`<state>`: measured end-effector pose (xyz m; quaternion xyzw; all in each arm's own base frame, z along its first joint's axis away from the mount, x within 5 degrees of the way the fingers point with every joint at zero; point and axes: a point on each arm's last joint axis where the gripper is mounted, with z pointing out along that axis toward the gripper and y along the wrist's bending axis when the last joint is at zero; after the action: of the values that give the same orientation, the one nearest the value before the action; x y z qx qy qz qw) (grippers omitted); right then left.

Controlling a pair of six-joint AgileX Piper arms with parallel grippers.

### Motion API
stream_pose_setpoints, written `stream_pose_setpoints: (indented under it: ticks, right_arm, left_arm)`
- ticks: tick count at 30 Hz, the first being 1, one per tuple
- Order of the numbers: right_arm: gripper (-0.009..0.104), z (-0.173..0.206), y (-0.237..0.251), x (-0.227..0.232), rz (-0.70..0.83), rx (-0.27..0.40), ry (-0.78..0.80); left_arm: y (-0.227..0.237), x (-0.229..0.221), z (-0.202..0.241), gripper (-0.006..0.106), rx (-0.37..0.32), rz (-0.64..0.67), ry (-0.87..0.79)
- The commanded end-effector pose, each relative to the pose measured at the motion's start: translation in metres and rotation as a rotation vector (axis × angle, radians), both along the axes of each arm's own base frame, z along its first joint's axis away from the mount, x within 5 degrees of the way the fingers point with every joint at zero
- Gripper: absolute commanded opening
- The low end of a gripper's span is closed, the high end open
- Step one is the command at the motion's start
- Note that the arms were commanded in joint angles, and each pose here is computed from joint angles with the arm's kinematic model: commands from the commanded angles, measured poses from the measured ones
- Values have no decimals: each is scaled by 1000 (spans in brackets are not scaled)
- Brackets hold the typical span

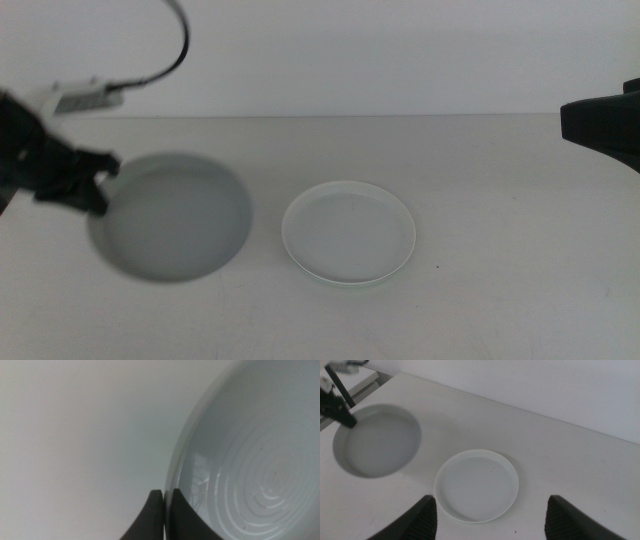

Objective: Stack the three bowls on top of each other.

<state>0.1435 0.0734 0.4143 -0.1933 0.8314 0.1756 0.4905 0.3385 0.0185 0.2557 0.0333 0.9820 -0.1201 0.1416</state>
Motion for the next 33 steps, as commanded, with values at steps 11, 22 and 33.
stream_pose_setpoints:
  ticks: [11,22,33]
  right_arm:
    - [55,14,-1,0,-10,34,-96]
    - [55,14,-1,0,-10,34,-96]
    - [55,14,-1,0,-11,34,-97]
  left_arm:
    - [-126,47,47,0,-95,-95,-114]
    - [-195,77,1,0,-112,-196,-81]
    - [-198,82,-13,47,-87,-203,-72]
